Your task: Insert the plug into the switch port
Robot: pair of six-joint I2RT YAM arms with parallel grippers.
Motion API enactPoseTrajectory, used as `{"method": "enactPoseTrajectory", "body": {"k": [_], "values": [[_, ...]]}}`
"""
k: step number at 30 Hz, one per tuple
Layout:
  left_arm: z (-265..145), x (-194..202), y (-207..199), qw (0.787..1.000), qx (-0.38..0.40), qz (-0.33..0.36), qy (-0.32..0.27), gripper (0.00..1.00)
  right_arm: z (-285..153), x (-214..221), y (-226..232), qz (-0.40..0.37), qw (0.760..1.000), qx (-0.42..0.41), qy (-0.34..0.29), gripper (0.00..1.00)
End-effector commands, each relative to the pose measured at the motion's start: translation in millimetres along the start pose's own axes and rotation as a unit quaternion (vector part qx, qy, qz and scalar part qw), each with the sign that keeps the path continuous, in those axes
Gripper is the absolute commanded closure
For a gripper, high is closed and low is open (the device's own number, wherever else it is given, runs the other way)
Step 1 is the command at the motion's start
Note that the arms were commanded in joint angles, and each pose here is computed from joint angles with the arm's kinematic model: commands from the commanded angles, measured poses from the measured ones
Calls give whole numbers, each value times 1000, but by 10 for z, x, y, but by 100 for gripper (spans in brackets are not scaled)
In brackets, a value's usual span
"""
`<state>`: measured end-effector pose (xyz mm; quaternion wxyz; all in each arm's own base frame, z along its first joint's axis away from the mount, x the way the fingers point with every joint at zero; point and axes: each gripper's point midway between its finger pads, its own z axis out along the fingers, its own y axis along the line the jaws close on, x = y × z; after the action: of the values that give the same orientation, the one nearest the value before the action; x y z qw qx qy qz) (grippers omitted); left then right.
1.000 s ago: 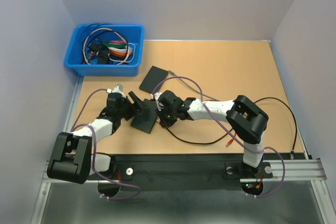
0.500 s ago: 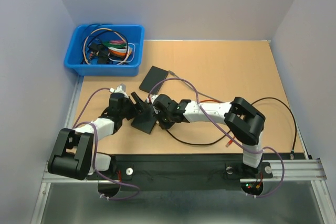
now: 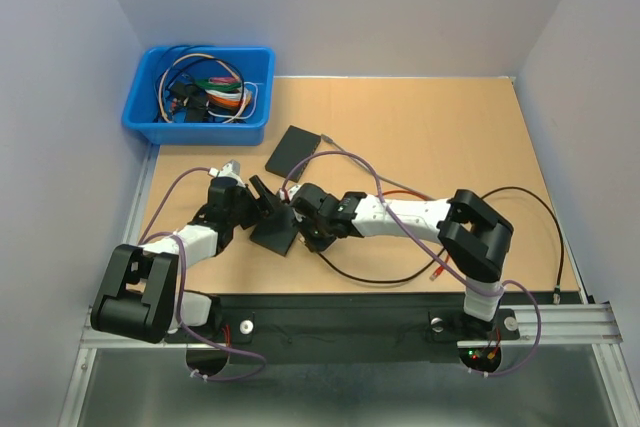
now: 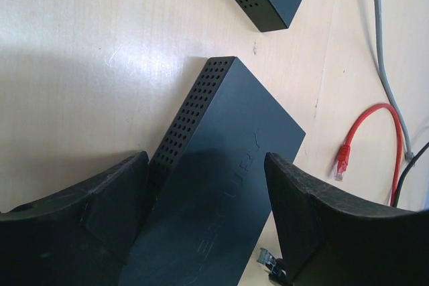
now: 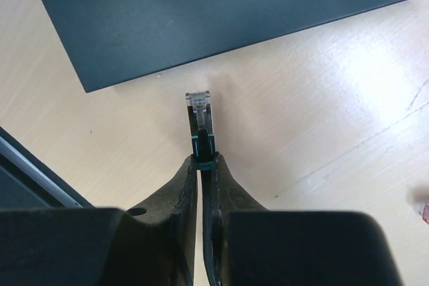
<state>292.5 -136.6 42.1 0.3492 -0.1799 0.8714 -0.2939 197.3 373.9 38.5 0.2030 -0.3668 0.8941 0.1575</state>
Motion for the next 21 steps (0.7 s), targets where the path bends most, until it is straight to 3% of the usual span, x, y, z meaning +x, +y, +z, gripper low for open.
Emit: {"method": "enactPoseTrajectory", "body": {"k": [1, 21], "values": [[-8, -63, -54, 1000, 6, 16, -12, 19, -190, -175, 149, -1, 1000, -11, -26, 100], [-66, 5, -17, 1000, 9, 21, -11, 20, 60, -159, 212, -2, 1000, -6, -3, 99]]}}
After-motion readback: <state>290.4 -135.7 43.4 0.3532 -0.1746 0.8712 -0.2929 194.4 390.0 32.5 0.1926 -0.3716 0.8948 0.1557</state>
